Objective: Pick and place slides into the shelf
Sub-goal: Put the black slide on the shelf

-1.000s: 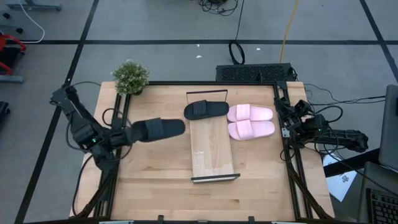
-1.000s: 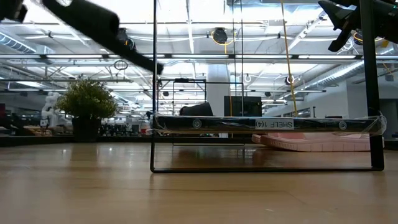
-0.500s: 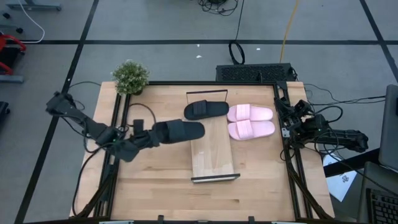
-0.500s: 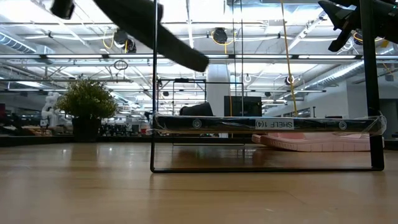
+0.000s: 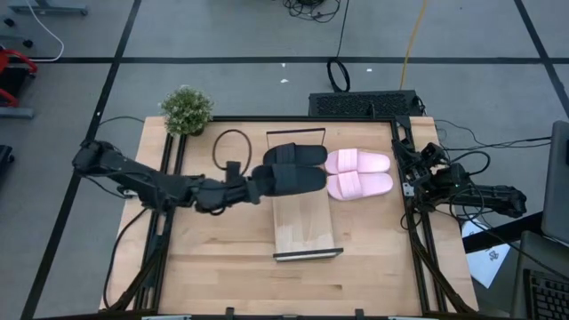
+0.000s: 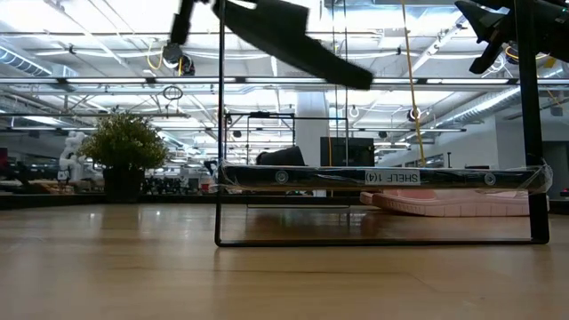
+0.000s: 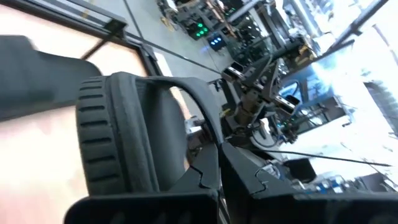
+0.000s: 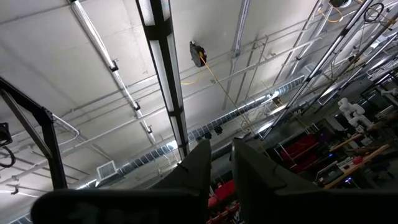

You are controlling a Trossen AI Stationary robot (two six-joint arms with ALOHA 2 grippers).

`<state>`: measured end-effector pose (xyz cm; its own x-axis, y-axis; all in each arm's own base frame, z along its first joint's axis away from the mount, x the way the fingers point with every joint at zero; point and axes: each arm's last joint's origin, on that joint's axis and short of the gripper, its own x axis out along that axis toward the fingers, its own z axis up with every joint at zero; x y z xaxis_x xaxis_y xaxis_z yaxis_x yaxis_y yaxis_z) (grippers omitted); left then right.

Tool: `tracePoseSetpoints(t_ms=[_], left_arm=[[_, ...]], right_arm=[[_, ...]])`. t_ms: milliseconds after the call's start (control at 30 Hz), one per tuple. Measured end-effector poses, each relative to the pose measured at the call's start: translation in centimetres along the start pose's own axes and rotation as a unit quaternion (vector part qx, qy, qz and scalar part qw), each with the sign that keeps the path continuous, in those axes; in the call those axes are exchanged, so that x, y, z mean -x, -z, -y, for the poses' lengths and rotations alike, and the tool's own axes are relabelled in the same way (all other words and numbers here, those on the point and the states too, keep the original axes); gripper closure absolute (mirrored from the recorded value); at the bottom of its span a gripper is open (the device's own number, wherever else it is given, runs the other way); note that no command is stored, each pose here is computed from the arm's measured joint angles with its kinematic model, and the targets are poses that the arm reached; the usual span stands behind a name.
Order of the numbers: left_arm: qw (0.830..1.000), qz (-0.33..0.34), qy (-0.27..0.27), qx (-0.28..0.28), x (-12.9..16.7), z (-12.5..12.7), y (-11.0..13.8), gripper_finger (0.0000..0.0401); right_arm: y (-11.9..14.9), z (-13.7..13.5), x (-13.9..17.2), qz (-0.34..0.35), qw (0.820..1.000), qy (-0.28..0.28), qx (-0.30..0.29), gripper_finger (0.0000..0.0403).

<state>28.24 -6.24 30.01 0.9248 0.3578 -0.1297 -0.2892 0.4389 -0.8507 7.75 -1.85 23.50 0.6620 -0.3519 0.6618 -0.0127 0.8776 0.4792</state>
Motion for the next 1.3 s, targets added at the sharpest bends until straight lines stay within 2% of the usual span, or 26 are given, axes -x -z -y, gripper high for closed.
tracePoseSetpoints(t_ms=[167,333,467,633,833,1067,1300], left_arm=[[1.0,-0.003,0.01,-0.003,-2.4,-1.0,0.7,0.0401],[1.0,0.009,0.026,0.005,-3.4,-2.6,1.6,0.0401],[0.997,0.045,0.05,0.023,-2.9,-4.7,2.3,0.0401],[0.997,0.068,0.029,0.02,-1.6,-6.7,3.4,0.0401],[0.997,0.069,0.021,0.013,-1.2,-7.2,3.9,0.0401],[0.997,0.068,0.005,0.021,-0.6,-9.1,4.2,0.0401],[0.995,0.09,0.035,0.014,0.1,-9.5,3.8,0.0401]], right_arm=[[0.0,0.0,0.0,0.002,1.0,-0.001,0.0,0.0348],[0.0,0.0,0.0,0.002,1.0,-0.001,0.0,0.0348],[0.0,0.0,0.0,0.002,1.0,-0.001,-0.001,0.0348],[-0.1,0.0,0.0,0.003,1.0,-0.001,-0.001,0.0348],[0.0,0.0,0.0,0.002,1.0,0.0,0.004,0.0348],[0.0,0.0,0.0,0.002,1.0,0.0,0.005,0.0348],[0.0,0.0,0.0,0.002,1.0,0.001,0.015,0.0348]])
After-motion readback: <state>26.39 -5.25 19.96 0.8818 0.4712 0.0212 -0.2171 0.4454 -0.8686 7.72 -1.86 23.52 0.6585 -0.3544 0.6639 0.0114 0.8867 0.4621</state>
